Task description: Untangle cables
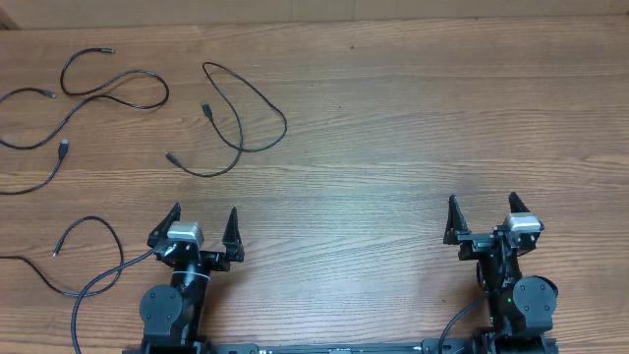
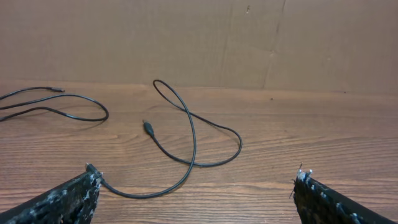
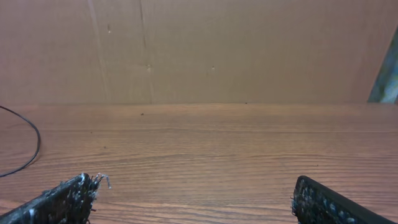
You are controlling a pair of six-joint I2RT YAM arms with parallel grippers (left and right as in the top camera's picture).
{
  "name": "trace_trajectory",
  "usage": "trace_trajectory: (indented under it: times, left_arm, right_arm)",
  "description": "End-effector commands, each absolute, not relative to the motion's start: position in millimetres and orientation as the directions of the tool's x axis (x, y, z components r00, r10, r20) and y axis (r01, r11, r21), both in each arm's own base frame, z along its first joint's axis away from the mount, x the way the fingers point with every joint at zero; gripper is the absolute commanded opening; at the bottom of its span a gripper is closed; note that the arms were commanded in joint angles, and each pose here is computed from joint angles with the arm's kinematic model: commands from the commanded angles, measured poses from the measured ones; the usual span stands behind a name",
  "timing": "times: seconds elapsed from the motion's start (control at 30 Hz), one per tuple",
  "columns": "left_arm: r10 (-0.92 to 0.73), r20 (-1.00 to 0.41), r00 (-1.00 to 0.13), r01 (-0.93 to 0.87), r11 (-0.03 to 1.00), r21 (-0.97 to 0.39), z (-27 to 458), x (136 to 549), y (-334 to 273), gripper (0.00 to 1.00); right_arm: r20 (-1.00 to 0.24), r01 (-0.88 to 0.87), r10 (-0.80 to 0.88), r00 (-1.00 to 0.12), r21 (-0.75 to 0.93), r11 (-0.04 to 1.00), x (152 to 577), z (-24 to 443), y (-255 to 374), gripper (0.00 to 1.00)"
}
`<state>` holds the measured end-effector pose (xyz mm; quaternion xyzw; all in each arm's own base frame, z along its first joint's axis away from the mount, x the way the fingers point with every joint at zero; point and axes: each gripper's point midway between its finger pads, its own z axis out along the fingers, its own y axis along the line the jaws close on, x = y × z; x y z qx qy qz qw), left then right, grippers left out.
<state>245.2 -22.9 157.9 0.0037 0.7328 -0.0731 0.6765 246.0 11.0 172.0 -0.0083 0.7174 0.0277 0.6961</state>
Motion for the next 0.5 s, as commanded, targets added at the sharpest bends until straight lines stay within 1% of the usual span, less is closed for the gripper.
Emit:
trace_trajectory:
  times: [0.0, 0.47]
  left_arm:
    - [-0.077, -0.994, -0.083, 0.117, 0.989, -0.087, 156.8, 244.8, -25.1, 1.0]
    - [-0.077, -0.994, -0.083, 0.117, 0.989, -0.087, 156.8, 244.8, -25.1, 0.99]
  right_arm:
    - [-0.999, -0.06, 0.019, -0.028, 0.02, 0.998, 246.1, 168.9, 13.3, 1.0]
    - [-0.999, -0.059, 0.018, -0.026, 0.02, 0.998, 246.1, 169.2, 13.0, 1.0]
